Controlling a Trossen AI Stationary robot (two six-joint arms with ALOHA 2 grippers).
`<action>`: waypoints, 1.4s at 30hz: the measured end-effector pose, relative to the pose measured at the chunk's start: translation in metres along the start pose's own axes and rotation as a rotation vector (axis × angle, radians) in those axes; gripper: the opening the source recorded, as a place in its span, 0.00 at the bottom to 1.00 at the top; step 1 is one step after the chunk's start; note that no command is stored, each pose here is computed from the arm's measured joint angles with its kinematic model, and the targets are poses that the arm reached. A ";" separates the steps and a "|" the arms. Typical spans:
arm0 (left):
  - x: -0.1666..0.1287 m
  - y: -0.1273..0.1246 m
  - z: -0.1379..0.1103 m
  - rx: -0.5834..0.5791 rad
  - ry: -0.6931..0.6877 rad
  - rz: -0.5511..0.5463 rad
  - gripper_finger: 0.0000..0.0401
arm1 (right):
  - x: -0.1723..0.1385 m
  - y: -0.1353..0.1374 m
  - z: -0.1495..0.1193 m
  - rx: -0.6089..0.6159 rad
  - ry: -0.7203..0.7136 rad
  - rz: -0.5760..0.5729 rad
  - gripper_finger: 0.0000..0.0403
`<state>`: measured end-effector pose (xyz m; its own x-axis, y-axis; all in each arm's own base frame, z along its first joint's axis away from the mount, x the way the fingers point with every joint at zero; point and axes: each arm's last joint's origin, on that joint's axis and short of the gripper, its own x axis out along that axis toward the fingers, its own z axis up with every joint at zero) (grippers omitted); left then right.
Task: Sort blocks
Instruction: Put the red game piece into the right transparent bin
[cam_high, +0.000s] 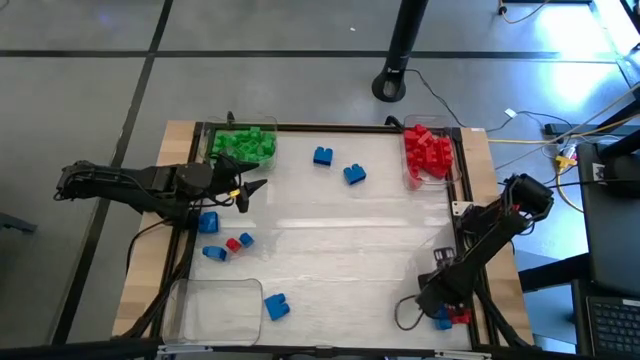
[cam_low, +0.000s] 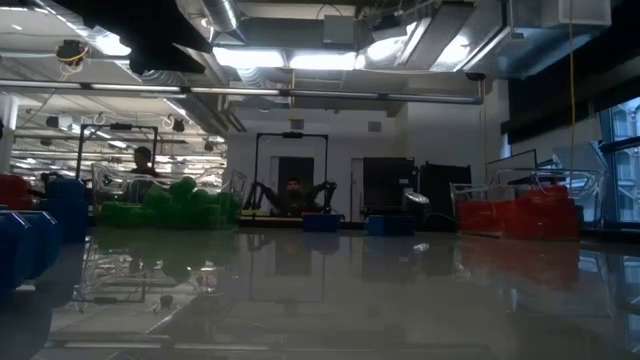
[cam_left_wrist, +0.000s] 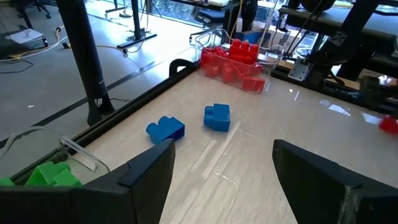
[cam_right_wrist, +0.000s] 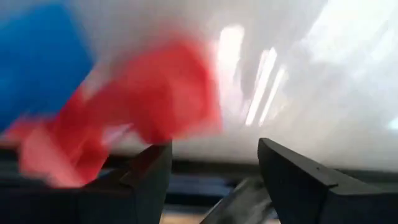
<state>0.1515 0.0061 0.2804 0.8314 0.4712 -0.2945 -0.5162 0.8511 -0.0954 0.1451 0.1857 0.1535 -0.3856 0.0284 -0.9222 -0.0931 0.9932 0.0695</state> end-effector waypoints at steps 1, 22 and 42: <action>0.000 0.000 0.000 0.000 0.000 0.000 0.65 | 0.000 -0.001 0.001 0.006 -0.014 -0.014 0.59; 0.000 0.000 0.000 0.001 0.001 0.001 0.65 | -0.048 -0.013 0.040 -0.032 -0.197 0.134 0.59; 0.000 0.000 0.000 -0.005 0.002 0.001 0.65 | -0.045 0.026 0.027 0.049 -0.250 0.083 0.59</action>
<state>0.1514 0.0061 0.2802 0.8307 0.4712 -0.2963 -0.5177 0.8496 -0.1003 0.1843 0.2132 0.1865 -0.1509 0.1309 -0.9798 -0.0233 0.9904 0.1359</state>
